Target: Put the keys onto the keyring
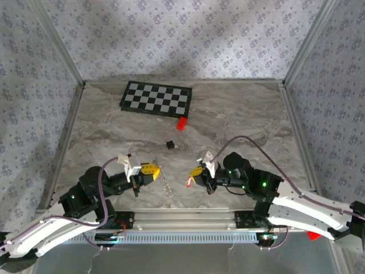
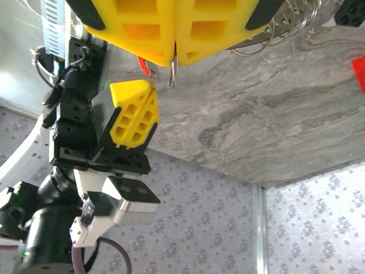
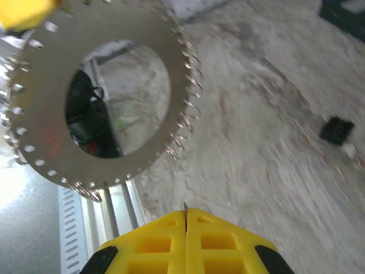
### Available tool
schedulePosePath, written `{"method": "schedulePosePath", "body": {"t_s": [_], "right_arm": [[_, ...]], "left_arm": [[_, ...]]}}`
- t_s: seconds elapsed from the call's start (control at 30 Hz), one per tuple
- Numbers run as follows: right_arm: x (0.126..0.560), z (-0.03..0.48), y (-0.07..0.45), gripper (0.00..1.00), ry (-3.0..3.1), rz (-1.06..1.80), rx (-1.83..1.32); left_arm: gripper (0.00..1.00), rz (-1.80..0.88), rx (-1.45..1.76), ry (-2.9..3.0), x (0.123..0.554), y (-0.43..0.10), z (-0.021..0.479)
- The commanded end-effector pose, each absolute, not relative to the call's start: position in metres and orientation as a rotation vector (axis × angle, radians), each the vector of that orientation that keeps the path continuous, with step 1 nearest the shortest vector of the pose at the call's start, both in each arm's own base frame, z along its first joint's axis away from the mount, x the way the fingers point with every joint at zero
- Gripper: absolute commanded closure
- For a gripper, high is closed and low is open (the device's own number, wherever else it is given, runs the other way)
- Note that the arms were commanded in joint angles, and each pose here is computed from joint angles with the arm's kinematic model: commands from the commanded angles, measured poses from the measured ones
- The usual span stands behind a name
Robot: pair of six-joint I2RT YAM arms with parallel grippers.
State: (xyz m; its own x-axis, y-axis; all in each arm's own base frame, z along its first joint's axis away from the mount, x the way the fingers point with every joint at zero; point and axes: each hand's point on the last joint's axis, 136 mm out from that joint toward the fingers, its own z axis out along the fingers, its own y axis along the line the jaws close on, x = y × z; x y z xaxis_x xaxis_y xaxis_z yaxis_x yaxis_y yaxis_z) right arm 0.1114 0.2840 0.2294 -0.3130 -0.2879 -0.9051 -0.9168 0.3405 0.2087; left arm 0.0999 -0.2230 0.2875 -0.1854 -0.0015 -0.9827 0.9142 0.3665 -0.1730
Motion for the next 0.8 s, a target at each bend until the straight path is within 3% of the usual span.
{"method": "schedulePosePath", "body": {"t_s": [0.0,0.33,0.77], "right_arm": [[0.094,0.291,0.301,1.0,1.518,1.084,-1.14],[0.061,0.345,0.303,1.0,1.332,1.255,-1.222],[0.052,0.353,0.308,1.0,1.285,1.303,-1.233]], "left_arm": [[1.0,-1.13,0.956,1.377,0.075,-0.226,0.326],[1.0,-1.242,1.162,1.213,0.036,-0.237,0.354],[1.0,-1.175,1.194,1.221,0.041,-0.243,0.353]]}}
